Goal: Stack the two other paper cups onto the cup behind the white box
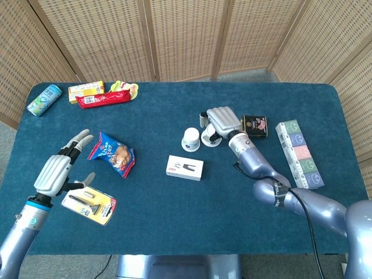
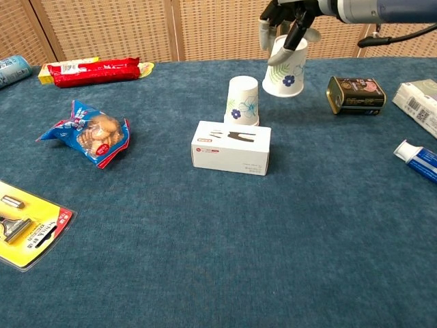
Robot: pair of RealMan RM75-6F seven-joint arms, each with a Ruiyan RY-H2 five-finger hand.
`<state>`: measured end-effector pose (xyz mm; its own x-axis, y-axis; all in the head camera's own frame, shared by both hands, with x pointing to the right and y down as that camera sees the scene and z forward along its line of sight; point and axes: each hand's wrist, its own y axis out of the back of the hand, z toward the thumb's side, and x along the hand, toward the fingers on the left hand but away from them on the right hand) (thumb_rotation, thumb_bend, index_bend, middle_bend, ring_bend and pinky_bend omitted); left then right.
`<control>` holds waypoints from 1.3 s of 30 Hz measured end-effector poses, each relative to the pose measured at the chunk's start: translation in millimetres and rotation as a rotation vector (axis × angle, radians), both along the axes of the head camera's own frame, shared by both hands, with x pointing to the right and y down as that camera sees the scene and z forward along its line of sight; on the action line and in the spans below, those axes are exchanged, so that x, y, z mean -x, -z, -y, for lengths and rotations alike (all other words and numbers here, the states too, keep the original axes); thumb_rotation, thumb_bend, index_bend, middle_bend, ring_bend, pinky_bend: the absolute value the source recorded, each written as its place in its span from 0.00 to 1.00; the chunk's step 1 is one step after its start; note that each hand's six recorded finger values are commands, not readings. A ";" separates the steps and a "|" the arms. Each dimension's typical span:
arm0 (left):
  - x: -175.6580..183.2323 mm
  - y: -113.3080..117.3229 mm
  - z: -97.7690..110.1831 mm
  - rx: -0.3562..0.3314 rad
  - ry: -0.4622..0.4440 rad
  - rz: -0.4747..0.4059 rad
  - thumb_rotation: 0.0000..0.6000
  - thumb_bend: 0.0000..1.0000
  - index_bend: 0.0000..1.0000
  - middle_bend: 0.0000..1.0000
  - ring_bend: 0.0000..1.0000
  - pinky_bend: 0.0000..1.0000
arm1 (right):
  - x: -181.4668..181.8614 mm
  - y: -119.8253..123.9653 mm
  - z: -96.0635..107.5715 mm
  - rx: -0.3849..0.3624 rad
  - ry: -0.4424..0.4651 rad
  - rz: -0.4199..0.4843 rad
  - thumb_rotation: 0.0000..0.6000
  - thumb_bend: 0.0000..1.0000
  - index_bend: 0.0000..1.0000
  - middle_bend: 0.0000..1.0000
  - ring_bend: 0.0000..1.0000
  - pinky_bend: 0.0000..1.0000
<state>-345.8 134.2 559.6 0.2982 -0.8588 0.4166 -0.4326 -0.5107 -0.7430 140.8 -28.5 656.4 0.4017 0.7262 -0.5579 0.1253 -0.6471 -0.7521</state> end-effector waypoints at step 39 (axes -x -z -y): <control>-1.5 -10.1 2.9 0.013 0.000 -0.007 1.00 0.39 0.01 0.00 0.00 0.17 | 71.4 3.9 15.4 0.020 0.058 0.009 1.00 0.28 0.48 0.51 0.49 0.84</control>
<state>-344.3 131.3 569.7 0.3015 -0.8532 0.4257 -0.4374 -0.5204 -0.7333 69.5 -43.9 652.5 0.4475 0.6906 -0.5681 0.0938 -0.6681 -0.7382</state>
